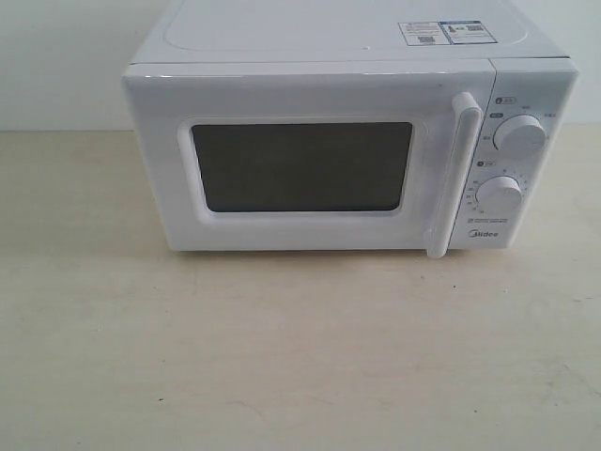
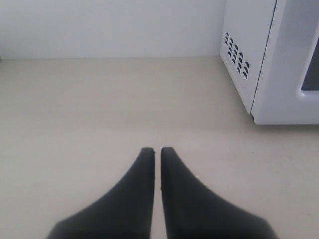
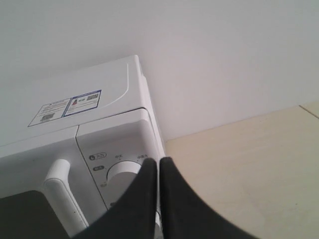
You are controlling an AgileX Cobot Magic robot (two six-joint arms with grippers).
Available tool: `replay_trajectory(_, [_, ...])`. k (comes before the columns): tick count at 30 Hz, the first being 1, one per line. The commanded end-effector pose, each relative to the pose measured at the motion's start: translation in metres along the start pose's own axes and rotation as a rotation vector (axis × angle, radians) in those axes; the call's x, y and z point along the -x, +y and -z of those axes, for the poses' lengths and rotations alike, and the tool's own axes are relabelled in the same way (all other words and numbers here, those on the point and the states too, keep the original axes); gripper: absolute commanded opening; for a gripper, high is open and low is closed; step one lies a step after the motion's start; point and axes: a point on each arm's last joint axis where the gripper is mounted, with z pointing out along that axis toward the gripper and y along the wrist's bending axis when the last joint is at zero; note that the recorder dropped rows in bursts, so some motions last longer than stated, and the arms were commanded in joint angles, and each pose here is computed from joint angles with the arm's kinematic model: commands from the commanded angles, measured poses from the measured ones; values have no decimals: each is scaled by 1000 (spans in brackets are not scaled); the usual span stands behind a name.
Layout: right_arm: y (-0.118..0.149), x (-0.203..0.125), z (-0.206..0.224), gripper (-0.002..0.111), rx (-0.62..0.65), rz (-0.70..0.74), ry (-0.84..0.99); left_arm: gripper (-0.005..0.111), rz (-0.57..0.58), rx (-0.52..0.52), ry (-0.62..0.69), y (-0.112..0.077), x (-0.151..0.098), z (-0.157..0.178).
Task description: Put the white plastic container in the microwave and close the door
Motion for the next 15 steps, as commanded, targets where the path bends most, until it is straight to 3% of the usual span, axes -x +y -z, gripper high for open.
replay_trajectory(1, [-7,3,0,0,-32,12,-19,4,-7,0,-2,0,-1,0])
replay_trajectory(6, [-17,11,9,0,81,-80,5,4,-7,0,-2,0,-1,0])
replay_trajectory(9, [-21,18,26,0,168,-24,-42,4,-7,0,-2,0,-1,0])
replay_trajectory(12, [-29,17,48,0,181,37,-132,4,-7,0,-2,0,-1,0])
replay_trajectory(15, [-42,6,66,0,110,39,-218,4,-7,0,-2,0,-1,0])
